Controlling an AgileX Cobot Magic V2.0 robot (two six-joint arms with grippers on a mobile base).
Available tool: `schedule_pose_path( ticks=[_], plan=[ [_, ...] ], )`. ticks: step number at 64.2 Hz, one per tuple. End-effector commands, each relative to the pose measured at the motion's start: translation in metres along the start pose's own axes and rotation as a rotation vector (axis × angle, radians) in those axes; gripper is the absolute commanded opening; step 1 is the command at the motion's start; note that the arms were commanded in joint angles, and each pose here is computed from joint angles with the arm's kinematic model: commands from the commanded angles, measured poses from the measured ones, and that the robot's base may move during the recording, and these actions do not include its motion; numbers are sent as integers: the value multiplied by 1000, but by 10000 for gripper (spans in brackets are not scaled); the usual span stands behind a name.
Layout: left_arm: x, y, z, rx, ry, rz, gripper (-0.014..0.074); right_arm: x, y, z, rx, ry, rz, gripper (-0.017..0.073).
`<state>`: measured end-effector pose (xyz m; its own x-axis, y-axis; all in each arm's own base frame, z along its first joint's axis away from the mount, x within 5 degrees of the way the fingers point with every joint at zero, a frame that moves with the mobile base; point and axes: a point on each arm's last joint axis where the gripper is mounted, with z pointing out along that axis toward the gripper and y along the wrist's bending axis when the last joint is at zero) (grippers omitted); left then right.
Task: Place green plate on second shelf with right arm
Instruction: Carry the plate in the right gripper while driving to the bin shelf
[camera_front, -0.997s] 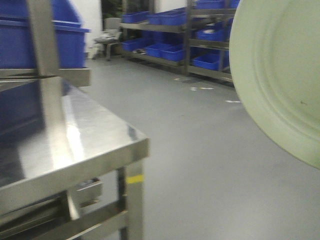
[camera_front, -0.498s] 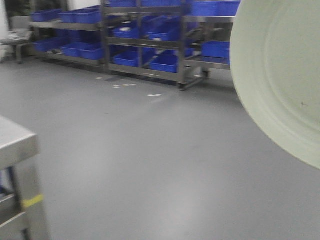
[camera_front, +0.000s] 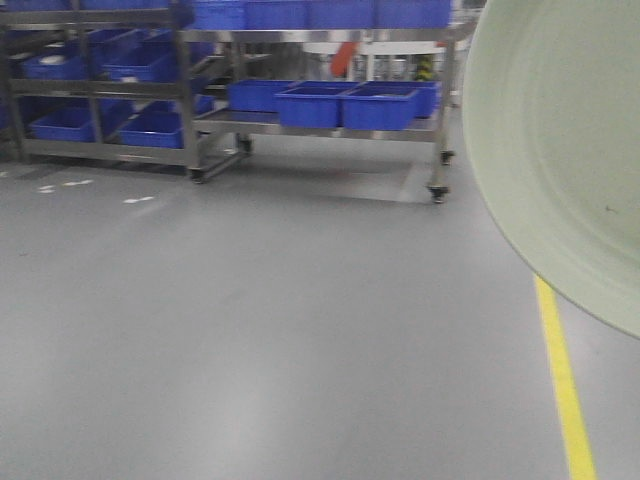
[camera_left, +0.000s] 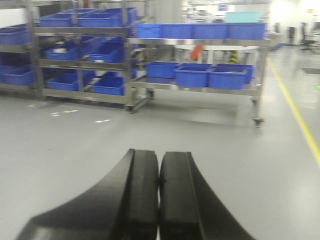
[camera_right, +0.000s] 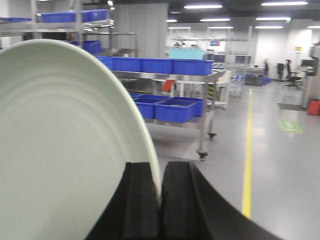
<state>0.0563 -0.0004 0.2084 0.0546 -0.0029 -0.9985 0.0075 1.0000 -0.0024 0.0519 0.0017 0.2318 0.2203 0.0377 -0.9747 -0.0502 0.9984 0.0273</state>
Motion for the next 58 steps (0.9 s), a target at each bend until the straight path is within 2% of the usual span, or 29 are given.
schedule_pose_path(
  ticks=[1,58],
  plan=[
    [4,0,0,0,-66,-5,130,-22,-2,-3,22,-160,9,59],
    [4,0,0,0,-66,-5,130,-22,-2,-3,22,-160,9,59]
  ],
)
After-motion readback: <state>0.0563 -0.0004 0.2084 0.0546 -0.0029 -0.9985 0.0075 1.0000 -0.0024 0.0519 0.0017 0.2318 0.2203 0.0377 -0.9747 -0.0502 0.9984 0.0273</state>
